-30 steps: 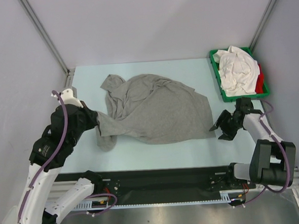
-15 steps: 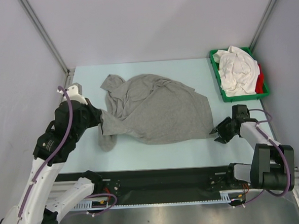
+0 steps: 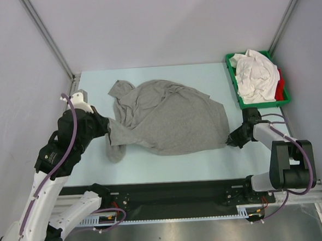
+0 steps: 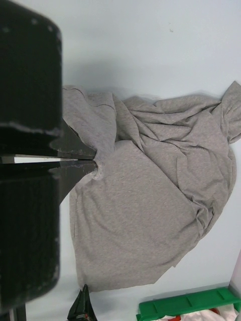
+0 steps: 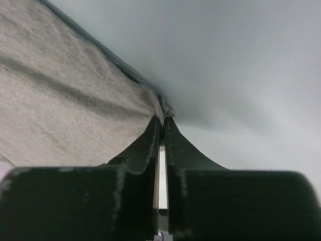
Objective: Fold and stack the t-shirts
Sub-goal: Flatten the tshirt out
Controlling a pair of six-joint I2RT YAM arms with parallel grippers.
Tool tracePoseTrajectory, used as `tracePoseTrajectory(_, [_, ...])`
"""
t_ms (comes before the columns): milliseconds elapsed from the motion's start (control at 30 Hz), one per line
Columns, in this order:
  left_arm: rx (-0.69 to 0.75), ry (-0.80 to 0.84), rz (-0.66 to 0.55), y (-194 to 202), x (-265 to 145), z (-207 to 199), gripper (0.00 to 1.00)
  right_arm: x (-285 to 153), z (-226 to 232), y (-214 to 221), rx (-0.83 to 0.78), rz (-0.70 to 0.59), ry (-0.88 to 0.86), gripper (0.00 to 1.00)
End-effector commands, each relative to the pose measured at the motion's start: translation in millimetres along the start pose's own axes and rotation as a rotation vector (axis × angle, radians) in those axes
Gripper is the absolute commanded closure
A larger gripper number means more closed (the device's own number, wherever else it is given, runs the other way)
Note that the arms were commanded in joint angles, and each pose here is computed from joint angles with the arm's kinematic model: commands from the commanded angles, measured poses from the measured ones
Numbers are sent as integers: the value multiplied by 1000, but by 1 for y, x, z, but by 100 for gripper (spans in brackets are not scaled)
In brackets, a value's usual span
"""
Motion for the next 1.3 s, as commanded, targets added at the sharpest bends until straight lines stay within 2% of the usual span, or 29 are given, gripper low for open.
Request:
tracePoseTrajectory(0, [-10,11,-74,-15,-8,-1,100,9,-9,-2,-16,-39,75,100])
tracePoseTrajectory(100, [-28,-8,-105,-24,-10,-2,100,-7,6,-8,-81,-72,34,100])
tracePoseTrajectory(167, [-14,-42,-133,-34,-5,-2,100,-27,36,-28,-146,-147,-34,100])
tracePoseTrajectory(233, [-5,-63,-204,-57,-7,-6,100,-44,62,-45,-187,-202,-94,100])
tracePoseTrajectory(267, [7,-105,-220,-66,1,-6,100,-62,87,-67,-201,-287,-130,100])
tracePoseTrajectory(333, [8,-102,-317,-99,-1,-15,100,-78,111,-84,-250,-332,-163,100])
tracePoseTrajectory(367, [-5,-123,-352,-113,0,-13,100,-109,141,-105,-260,-415,-235,100])
tracePoseTrajectory(400, [-20,-113,-402,-134,1,-21,100,-108,148,-114,-286,-416,-217,100])
tracePoseTrajectory(467, [-14,-131,-481,-159,-1,-24,100,-151,183,-140,-297,-518,-313,100])
tracePoseTrajectory(567, [13,-146,-569,-195,-8,-33,100,-183,209,-160,-322,-583,-380,100])
tracePoseTrajectory(600, [29,-139,-614,-212,-18,-38,100,-213,222,-172,-325,-649,-441,100])
tracePoseTrajectory(733, [51,-116,-771,-253,-58,-46,100,-288,247,-185,-379,-796,-632,100])
tracePoseTrajectory(867, [118,-4,-992,-292,-128,-57,100,-368,248,-182,-407,-965,-820,100])
tracePoseTrajectory(967, [142,96,-1145,-302,-170,-63,100,-405,238,-172,-419,-1048,-897,100])
tracePoseTrajectory(1067, [160,204,-1293,-303,-224,-63,100,-460,220,-152,-445,-1204,-1006,100])
tracePoseTrajectory(1267, [194,373,-1468,-293,-308,-60,100,-538,192,-93,-525,-1350,-1129,100])
Point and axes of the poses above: each gripper's point midway between its finger pads, its own x axis out along the fingers, its own z axis along the line the jaws close on, y = z × x, the point moved 6 cm from there along -x, back along the fingers, and after that the axes turned 2 degrees about -x, right-handed, at the moved point
